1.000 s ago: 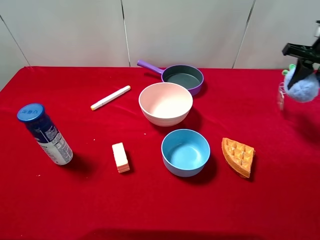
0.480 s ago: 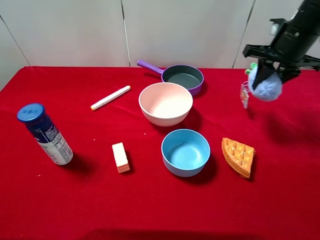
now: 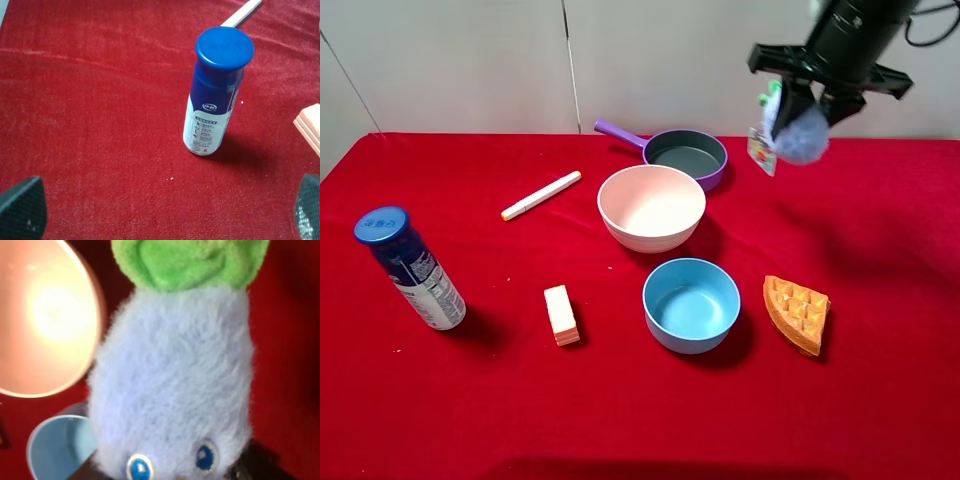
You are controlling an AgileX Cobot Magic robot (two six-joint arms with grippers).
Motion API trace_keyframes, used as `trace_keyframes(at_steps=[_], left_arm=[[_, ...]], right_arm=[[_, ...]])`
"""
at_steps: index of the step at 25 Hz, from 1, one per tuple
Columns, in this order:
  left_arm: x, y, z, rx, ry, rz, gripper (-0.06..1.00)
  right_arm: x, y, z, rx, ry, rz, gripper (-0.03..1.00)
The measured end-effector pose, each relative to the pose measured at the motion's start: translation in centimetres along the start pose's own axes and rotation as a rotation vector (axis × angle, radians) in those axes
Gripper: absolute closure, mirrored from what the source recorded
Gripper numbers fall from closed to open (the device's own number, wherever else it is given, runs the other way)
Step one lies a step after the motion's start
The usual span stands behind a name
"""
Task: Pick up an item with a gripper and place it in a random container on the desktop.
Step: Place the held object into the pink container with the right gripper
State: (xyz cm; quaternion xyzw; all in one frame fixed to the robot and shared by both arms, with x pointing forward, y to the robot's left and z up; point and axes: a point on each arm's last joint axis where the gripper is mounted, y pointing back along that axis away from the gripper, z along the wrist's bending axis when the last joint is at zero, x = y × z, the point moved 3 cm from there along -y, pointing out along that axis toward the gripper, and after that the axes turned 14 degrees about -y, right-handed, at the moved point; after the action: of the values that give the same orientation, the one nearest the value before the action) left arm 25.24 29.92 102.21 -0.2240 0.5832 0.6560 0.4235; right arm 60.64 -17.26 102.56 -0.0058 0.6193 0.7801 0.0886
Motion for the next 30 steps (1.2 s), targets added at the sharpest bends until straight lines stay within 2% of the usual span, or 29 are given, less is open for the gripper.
trace_keyframes(at_steps=[7, 17, 24, 30], left_arm=[[0.0, 0.0, 0.0, 0.0, 0.0, 0.0, -0.04], [0.0, 0.0, 0.0, 0.0, 0.0, 0.0, -0.04], [0.0, 0.0, 0.0, 0.0, 0.0, 0.0, -0.04], [0.0, 0.0, 0.0, 0.0, 0.0, 0.0, -0.04]], right_arm=[[1.7, 0.0, 4.0, -0.026, 0.078, 0.003, 0.73], [4.9, -0.6, 8.2, -0.042, 0.166, 0.037, 0.73], [6.1, -0.9, 9.6, -0.052, 0.198, 0.054, 0.73], [6.7, -2.9, 10.5, -0.04, 0.214, 0.1, 0.73]])
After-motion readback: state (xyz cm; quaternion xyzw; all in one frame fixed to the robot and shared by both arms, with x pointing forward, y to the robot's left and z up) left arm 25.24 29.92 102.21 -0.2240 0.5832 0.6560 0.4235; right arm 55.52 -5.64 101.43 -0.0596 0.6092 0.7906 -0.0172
